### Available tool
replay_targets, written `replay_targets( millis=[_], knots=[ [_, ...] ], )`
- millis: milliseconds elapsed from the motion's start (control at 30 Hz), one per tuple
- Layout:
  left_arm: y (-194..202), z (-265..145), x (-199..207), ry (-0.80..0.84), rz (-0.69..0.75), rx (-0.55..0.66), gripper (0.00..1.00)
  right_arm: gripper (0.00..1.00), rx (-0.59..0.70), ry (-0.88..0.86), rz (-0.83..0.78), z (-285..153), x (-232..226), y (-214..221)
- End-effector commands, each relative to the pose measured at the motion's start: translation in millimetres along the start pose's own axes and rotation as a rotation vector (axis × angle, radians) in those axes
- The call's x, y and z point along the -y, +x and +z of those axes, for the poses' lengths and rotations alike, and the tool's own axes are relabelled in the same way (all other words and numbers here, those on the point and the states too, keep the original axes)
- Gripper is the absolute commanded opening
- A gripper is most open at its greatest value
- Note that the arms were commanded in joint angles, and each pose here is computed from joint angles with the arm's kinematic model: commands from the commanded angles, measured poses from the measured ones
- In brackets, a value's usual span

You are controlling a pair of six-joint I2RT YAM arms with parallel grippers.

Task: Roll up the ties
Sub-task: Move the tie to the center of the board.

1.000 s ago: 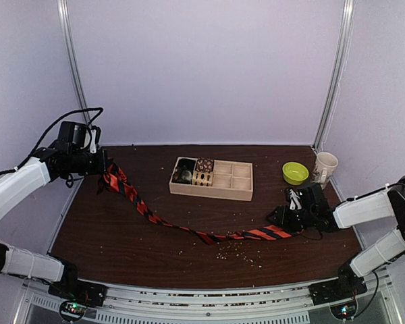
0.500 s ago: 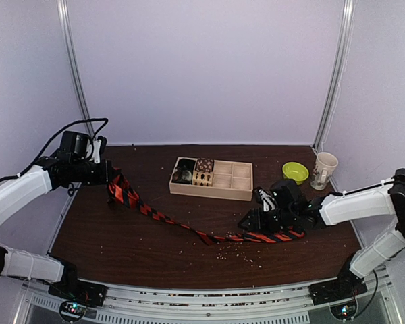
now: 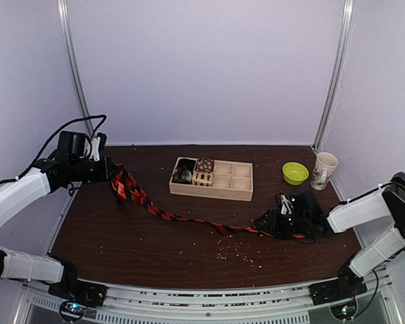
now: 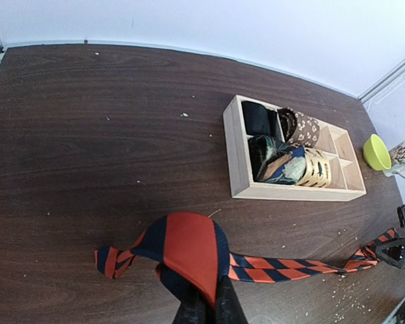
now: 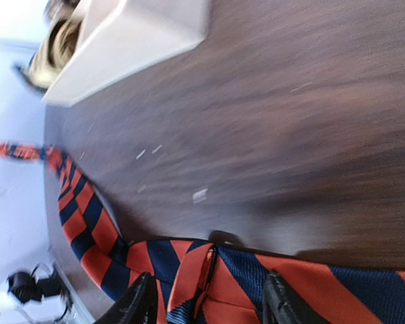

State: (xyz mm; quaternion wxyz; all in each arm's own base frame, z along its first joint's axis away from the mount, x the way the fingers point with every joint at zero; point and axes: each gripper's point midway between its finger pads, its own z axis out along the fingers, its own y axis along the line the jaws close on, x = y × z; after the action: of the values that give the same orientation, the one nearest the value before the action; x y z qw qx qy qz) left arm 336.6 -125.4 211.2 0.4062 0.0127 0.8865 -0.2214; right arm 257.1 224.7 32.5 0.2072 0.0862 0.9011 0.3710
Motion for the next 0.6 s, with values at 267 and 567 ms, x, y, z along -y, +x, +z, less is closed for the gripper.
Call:
replay_targets(
  millis=[267, 567],
  knots=[
    [8, 24, 12, 0.115, -0.075, -0.005, 0.00, 0.53, 0.039, 0.401, -0.045, -46, 80, -23],
    [21, 6, -35, -0.165, -0.042, -0.072, 0.03, 0.50, -0.006, 0.392, -0.067, -39, 89, -14]
  ],
)
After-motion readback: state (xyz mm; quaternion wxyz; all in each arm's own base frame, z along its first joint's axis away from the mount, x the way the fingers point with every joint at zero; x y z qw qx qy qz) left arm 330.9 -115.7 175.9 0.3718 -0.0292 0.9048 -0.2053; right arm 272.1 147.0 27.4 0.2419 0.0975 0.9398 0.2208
